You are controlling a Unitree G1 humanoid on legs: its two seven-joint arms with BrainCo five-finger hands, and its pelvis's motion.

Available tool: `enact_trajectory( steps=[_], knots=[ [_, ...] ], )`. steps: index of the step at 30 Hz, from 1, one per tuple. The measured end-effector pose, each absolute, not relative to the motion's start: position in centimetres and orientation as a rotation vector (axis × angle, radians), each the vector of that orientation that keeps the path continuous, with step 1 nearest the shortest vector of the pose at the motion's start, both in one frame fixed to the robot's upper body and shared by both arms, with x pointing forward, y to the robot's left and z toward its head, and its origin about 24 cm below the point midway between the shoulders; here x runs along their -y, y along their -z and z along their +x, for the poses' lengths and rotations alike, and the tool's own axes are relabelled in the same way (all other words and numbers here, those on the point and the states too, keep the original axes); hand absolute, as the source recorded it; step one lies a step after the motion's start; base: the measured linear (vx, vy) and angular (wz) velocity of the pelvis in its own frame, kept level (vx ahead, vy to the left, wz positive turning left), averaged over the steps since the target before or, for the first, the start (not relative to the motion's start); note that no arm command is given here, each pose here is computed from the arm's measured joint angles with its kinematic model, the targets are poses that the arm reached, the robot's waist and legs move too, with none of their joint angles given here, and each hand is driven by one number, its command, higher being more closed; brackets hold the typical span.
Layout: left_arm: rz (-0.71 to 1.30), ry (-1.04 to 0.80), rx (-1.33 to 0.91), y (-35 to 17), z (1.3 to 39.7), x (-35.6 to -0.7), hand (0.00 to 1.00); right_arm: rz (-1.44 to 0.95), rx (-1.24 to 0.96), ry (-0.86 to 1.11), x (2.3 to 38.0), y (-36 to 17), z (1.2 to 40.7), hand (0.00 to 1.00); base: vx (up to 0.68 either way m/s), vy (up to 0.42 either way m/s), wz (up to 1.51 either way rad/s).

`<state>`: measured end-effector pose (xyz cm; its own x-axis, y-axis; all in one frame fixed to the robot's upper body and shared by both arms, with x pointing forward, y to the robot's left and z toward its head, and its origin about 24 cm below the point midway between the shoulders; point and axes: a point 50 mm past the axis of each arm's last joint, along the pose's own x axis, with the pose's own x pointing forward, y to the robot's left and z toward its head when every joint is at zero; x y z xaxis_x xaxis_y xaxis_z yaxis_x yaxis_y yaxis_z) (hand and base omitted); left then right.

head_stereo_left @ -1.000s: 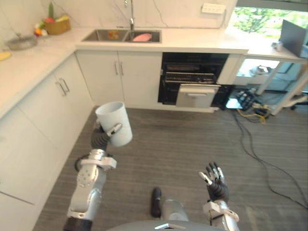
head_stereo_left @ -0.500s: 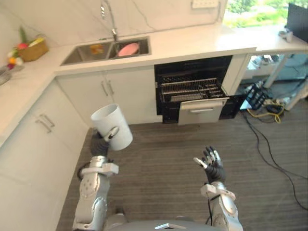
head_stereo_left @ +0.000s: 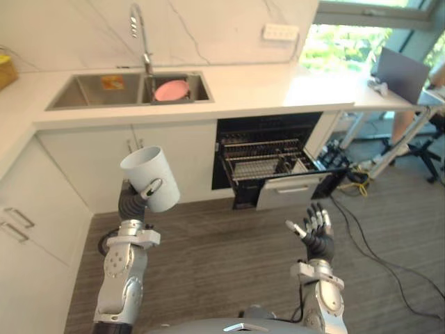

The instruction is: Walk over to the sink, pick up the cup, carry it to the dishwasher, place the cup inside the dishwasher, then close the dishwasher door

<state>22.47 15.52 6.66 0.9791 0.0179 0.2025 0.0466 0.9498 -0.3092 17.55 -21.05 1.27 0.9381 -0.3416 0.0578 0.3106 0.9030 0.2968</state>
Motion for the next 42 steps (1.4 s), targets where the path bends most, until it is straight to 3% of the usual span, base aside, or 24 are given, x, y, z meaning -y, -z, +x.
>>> enact_trajectory(
  steps=[7, 15, 26, 30, 37, 42],
  knots=[
    [-0.253, 0.275, 0.182, -6.5, 22.3, -9.9, 1.0, 0.33, 0.188, 0.191, 19.2, -3.4, 17.5, 0.0, 0.35, -0.148, -0.15],
    [-0.262, 0.312, 0.128, -5.4, 22.4, -6.9, 1.0, 0.265, 0.358, 0.046, 17.2, -7.3, 18.4, 0.0, 0.34, -0.053, -0.12],
    [-0.258, 0.242, 0.077, -3.3, 21.4, -7.6, 1.0, 0.217, 0.326, -0.052, 18.3, -6.6, 18.5, 0.0, 0.3, 0.265, -0.74],
    [-0.19, 0.272, 0.09, -3.2, 22.2, -8.4, 1.0, 0.325, 0.27, -0.011, 17.3, -5.0, 18.1, 0.0, 0.16, 0.407, -0.24],
    [-0.066, 0.366, 0.163, -4.9, 24.0, -5.6, 1.0, 0.369, 0.275, 0.016, 17.9, -5.1, 18.3, 0.0, 0.02, 0.264, -0.16],
    [-0.028, 0.156, 0.179, -5.3, 24.9, -7.9, 1.0, 0.411, 0.292, -0.029, 17.0, -5.6, 18.9, 0.0, 0.0, 0.057, -0.69]
  ],
)
